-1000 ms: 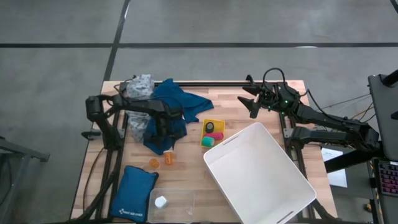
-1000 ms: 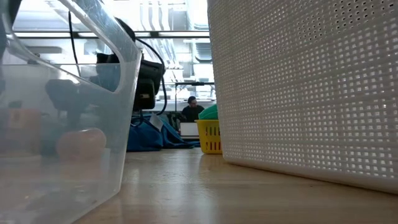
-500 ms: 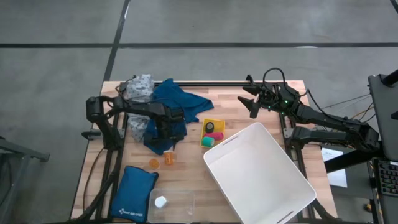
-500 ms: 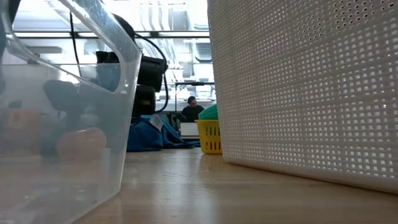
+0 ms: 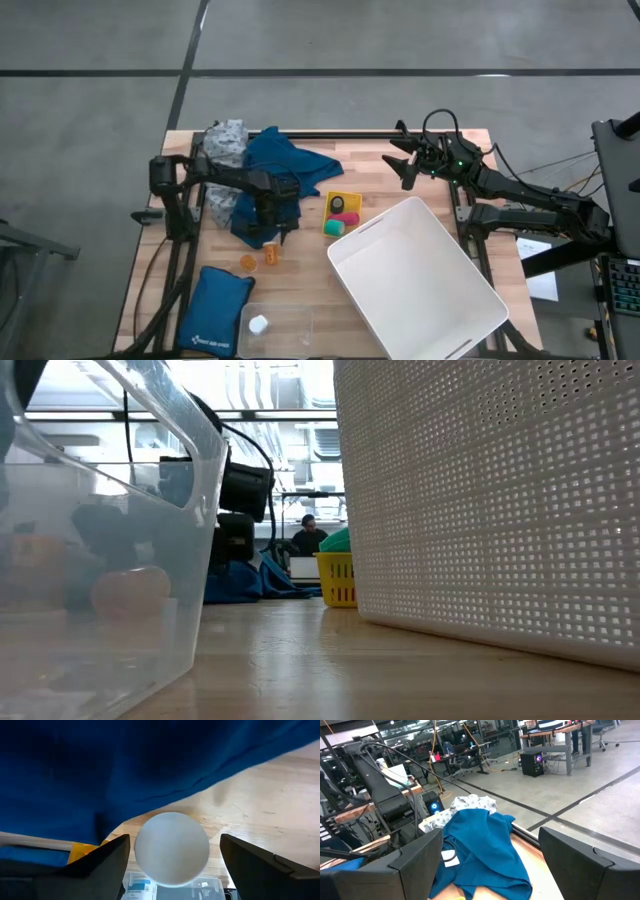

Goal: Pick & place medical supplies in basket/bin
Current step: Put the right orange pill bottle into the transparent bin

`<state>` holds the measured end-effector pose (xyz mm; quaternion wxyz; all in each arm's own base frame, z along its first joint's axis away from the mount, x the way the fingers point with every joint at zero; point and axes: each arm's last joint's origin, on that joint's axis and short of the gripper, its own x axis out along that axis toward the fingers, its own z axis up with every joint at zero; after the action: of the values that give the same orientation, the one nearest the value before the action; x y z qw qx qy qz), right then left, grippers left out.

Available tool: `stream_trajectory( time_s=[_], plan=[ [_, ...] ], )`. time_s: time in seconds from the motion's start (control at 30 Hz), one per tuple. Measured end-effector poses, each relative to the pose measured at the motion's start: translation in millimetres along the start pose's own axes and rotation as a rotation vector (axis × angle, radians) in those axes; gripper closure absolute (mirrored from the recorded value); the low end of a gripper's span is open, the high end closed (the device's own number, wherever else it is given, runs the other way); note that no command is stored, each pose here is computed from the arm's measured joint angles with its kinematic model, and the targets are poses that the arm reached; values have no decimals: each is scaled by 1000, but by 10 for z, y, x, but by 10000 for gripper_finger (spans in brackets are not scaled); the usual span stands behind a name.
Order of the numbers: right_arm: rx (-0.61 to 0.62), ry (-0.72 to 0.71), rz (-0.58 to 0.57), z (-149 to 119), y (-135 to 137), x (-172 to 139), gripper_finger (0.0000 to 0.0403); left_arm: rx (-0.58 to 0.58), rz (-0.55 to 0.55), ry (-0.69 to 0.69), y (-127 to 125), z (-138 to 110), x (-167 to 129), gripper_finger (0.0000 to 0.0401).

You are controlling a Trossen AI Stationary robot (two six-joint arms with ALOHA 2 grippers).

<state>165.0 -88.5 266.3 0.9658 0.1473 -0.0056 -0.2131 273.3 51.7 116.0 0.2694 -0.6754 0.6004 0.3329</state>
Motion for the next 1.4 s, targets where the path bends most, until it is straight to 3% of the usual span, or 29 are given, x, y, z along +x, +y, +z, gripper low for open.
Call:
stream_trajectory(
  time_s=[0.83, 1.4],
  plan=[
    [0, 0, 0, 0, 0, 0, 78, 12, 19, 34, 26, -6, 8, 94],
    [0, -1, 0, 1, 1, -1, 78, 19, 13, 36, 20, -7, 6, 184]
  ],
)
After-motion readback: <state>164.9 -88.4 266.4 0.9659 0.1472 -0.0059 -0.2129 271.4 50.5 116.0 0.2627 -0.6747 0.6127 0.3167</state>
